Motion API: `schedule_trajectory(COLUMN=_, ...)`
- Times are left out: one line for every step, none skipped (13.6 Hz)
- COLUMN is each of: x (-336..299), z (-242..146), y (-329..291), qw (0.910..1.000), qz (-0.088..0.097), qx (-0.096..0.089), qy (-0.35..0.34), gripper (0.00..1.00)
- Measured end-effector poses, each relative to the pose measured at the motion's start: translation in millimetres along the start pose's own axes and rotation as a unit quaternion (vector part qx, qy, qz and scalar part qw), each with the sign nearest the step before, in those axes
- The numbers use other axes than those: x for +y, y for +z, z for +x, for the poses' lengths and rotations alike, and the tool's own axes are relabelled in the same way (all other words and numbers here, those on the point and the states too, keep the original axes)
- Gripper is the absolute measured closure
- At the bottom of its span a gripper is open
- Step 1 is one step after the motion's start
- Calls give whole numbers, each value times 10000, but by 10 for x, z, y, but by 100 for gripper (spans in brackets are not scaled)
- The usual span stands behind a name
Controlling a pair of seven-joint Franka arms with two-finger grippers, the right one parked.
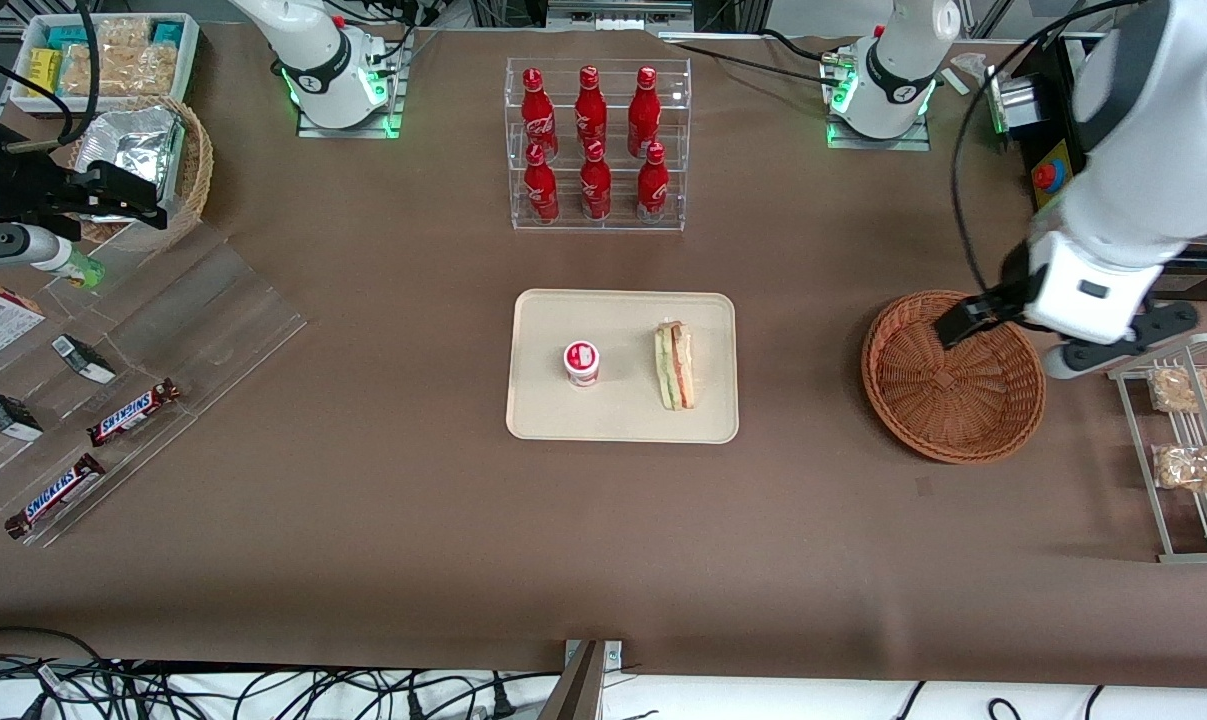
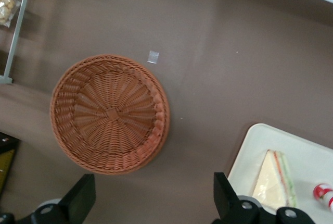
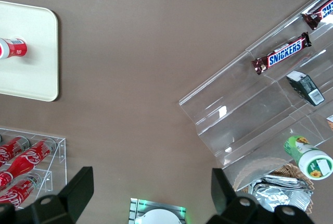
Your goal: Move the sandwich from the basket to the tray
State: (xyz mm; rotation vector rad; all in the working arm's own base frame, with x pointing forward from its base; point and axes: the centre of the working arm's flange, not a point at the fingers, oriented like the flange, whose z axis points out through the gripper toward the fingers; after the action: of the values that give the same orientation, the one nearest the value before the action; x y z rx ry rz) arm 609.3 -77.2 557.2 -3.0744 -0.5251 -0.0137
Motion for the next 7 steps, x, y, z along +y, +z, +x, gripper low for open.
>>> schedule_trajectory(x=-190, z=40, y=-43, qw=9998, qz=-31, qx=-76, qy=184, gripper=0)
schedule_trajectory(x=-359, z=58, y=-98, qw=9990, qz=-42, qx=-127, qy=437, gripper=0)
schedule_trajectory(x=-487, z=58, y=-152, qw=9970, qz=-48, qx=-169, qy=748, gripper=0)
schedule_trajectory(x=-566, z=42, y=-203, qw=9942, qz=-42, qx=-193, qy=1053, gripper=0)
schedule_trajectory(x=-604, z=21, y=-235, qw=9911, qz=-31, qx=-219, qy=1313, gripper=0)
schedule_trajectory(x=-609, z=5, y=-254, qw=9884, qz=-28, qx=-229, qy=1503, gripper=0)
schedule_trajectory(x=-598, z=-6, y=-260, qw=9865, qz=-27, qx=-232, qy=1623, gripper=0)
